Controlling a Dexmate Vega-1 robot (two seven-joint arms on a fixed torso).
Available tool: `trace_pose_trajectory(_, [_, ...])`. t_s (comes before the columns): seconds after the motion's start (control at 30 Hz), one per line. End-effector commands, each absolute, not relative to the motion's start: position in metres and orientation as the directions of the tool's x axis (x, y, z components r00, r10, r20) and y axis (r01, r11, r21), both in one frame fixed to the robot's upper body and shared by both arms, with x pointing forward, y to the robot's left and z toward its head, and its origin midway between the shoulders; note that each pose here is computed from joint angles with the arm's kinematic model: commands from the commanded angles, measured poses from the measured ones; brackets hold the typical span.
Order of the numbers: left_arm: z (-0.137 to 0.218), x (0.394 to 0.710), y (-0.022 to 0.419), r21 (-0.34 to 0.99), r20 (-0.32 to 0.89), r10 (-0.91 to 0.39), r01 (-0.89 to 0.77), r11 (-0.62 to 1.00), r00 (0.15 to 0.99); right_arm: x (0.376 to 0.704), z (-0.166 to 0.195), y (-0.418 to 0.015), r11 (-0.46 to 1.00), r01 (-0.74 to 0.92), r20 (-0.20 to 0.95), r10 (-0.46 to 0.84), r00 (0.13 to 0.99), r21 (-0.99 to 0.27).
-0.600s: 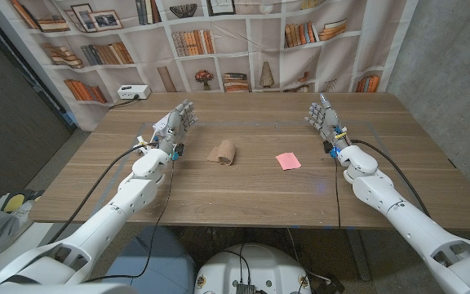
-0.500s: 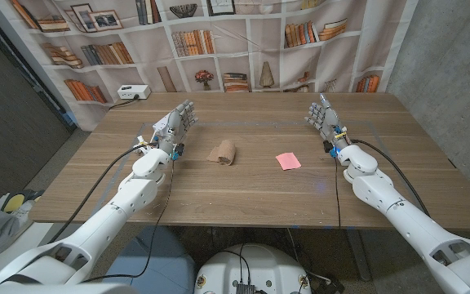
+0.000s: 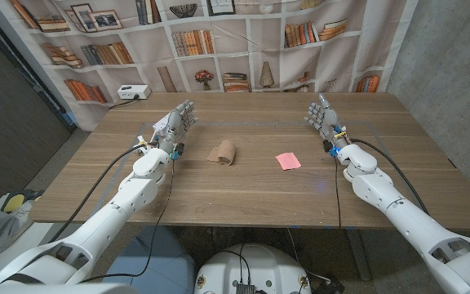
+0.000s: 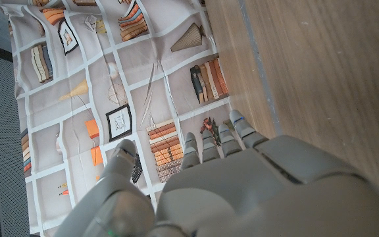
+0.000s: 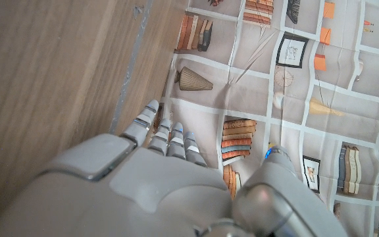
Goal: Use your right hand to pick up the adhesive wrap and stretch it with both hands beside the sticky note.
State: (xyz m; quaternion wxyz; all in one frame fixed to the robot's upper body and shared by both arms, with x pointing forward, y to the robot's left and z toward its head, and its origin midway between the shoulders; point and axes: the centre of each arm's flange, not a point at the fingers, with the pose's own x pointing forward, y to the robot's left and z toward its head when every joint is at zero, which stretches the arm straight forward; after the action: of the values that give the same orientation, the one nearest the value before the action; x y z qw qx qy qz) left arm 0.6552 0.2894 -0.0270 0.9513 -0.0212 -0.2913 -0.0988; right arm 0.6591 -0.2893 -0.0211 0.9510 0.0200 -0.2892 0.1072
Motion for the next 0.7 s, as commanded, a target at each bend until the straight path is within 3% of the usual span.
trace_pose_trajectory(0.03, [-0.028,0.646,0.293,0.018,0.564,-0.172,0.196,0.980,0.808,0.648,-0.018,-0.282,0.980,-0.191,0.587,0.189,0.787,-0.059])
trace_pose_trajectory(0.7, [-0.039,0.633,0.284,-0.008,0.575,-0.141,0.178,0.984,0.806,0.634,-0.026,-0.290,0.979,-0.161,0.569,0.202,0.797,-0.123])
